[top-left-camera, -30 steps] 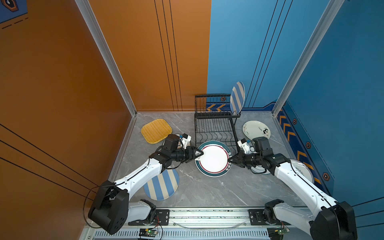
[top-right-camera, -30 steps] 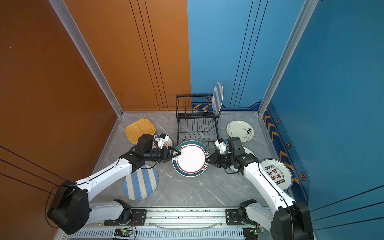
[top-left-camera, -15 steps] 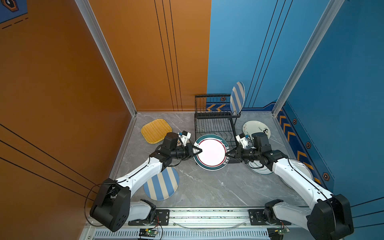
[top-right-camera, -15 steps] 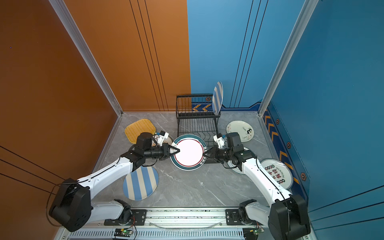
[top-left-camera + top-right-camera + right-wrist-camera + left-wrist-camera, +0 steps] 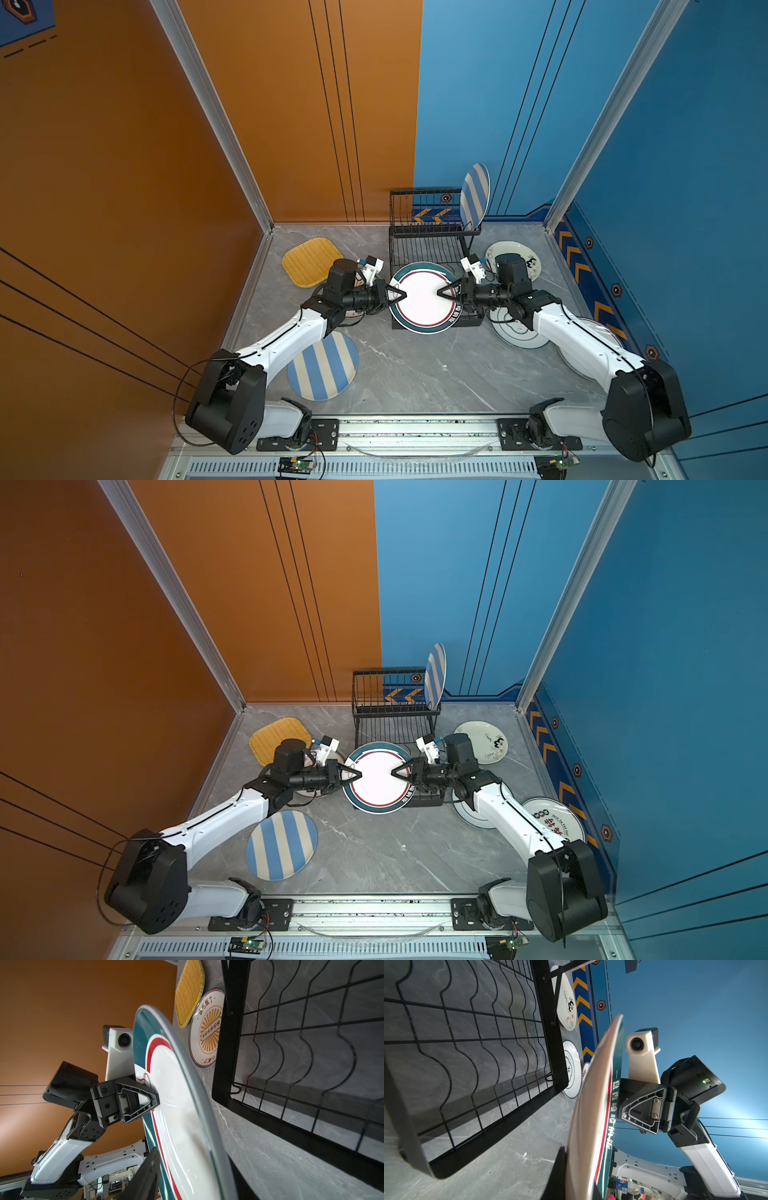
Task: Load the plates into the dish rack
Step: 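Pinch the green-rimmed plate's edges with both grippers and tilt it upright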
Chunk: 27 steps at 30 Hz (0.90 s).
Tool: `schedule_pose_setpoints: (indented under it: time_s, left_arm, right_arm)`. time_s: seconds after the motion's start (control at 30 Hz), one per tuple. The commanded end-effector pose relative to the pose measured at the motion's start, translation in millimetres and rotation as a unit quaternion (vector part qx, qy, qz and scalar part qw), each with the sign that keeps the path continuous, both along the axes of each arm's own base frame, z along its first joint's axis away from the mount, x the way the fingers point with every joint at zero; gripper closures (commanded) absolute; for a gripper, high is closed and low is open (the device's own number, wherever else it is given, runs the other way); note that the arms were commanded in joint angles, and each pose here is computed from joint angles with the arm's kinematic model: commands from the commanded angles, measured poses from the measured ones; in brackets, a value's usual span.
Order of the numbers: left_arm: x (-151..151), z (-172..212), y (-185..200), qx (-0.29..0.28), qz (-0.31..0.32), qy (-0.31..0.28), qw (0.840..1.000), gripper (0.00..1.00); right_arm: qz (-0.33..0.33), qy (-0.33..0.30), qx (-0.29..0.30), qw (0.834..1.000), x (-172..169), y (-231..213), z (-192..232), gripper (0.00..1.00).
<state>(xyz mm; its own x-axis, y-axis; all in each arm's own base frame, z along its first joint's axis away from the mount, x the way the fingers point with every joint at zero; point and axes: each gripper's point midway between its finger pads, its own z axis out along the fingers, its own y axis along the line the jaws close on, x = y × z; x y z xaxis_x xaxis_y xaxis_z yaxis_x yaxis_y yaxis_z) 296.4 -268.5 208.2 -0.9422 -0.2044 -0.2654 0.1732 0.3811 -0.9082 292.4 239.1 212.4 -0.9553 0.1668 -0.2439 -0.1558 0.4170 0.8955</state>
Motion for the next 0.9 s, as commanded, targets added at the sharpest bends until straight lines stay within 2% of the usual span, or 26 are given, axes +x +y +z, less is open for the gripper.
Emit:
schedule_pose_setpoints:
  time_s: [0.0, 0.2, 0.37, 0.53, 0.67, 0.7, 0.77, 0.87]
  left_arm:
    - [-8, 23, -15, -0.031, -0.047, -0.020, 0.998, 1.00]
    - [-6, 19, -15, -0.029, -0.047, -0.014, 0.998, 1.00]
    - [-1, 16, -12, -0.026, -0.038, -0.013, 0.999, 1.00]
    - [4, 12, -8, -0.024, -0.032, -0.009, 0.999, 0.99]
    - [6, 10, -7, -0.023, -0.030, -0.005, 0.999, 0.84]
    - [7, 9, -6, -0.023, -0.029, -0.006, 0.999, 0.77]
    - [9, 7, -2, -0.020, -0.021, -0.003, 1.000, 0.57]
    - [12, 2, 6, -0.002, -0.009, -0.002, 1.000, 0.41]
  right_arm:
    - [0.026, -0.050, 0.042, 0.998, 9, 16, 33, 0.57]
    - [0.031, -0.059, 0.057, 0.996, 13, 19, 43, 0.65]
    - [0.036, -0.057, 0.059, 0.996, 12, 20, 43, 0.82]
    - [0.034, -0.058, 0.059, 0.996, 13, 18, 45, 0.94]
    - [0.032, -0.058, 0.054, 0.996, 13, 17, 46, 1.00]
    - [0.030, -0.057, 0.049, 0.997, 13, 16, 45, 1.00]
    - [0.021, -0.061, 0.021, 0.998, 14, 11, 42, 1.00]
    - [-0.012, -0.069, -0.027, 0.997, 19, -3, 38, 1.00]
